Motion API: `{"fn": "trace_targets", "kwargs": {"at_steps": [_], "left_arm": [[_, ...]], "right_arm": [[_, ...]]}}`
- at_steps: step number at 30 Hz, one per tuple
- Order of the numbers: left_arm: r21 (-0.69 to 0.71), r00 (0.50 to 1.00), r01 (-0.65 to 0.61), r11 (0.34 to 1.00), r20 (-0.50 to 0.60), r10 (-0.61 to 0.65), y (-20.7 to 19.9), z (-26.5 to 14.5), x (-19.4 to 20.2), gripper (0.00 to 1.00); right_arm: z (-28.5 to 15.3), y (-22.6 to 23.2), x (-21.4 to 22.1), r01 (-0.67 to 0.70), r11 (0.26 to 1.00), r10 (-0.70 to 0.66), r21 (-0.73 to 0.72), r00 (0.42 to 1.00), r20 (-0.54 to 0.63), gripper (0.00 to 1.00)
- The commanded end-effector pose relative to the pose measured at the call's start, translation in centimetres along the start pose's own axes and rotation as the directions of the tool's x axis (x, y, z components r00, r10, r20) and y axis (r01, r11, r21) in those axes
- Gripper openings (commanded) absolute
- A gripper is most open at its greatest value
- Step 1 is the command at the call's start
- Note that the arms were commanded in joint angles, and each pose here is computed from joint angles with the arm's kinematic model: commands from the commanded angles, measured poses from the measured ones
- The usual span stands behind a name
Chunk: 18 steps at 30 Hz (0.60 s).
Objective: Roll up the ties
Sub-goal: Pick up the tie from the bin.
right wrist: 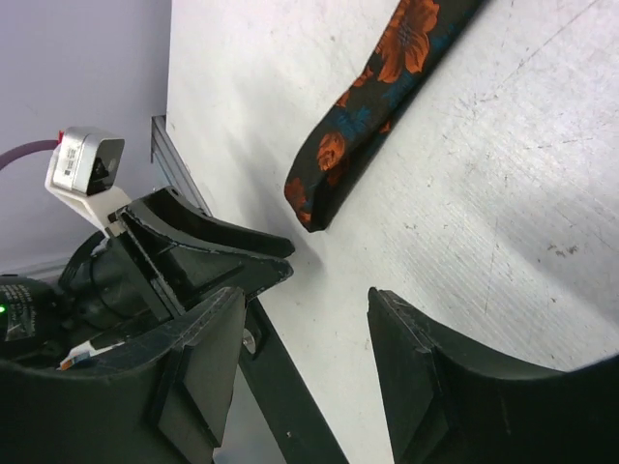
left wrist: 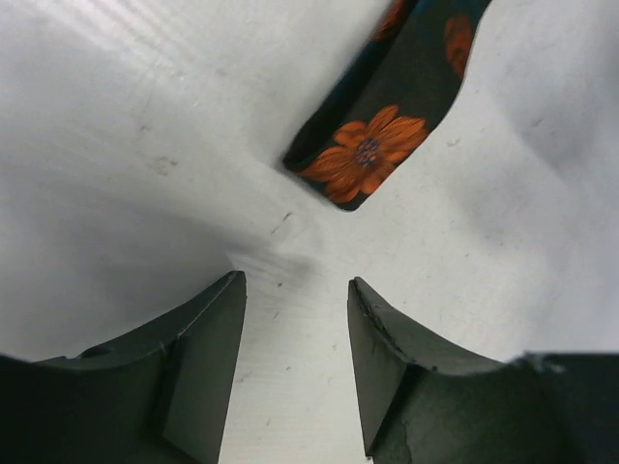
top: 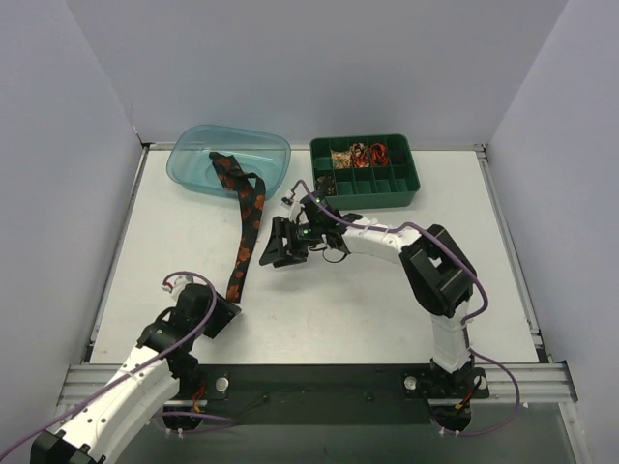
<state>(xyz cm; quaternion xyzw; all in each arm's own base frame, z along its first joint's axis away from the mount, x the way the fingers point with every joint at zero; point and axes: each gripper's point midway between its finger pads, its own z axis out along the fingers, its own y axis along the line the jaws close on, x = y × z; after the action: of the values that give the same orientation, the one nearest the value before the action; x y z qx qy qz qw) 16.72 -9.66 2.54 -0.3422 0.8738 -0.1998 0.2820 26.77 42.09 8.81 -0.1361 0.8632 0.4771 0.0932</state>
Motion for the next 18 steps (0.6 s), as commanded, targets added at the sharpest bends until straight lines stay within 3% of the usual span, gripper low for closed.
{"fn": "trace_targets", "kwargs": {"at_steps": [1,12,18], "left_arm": [[0.099,0.981,0.178,0.979,0.055,-0.184,-2.1,0.6,-1.2,0.56],[0.107,0.946,0.283,0.953,0.132,-0.295,-0.6,2.8,-1.9,0.57],[0.082,0.940,0.290,0.953,0.164,-0.300,-0.1,3.7,-2.3,0.65]], "right_arm": [[-2.9,1.5,-0.5,0.071,0.997,-0.071,-0.009,0.997,0.033,0.54],[-5.7,-0.3,-0.7,0.067,0.998,-0.068,0.019,0.996,0.051,0.55],[-6.3,-0.7,-0.6,0.064,0.998,-0.065,0.027,0.997,0.051,0.56]]}}
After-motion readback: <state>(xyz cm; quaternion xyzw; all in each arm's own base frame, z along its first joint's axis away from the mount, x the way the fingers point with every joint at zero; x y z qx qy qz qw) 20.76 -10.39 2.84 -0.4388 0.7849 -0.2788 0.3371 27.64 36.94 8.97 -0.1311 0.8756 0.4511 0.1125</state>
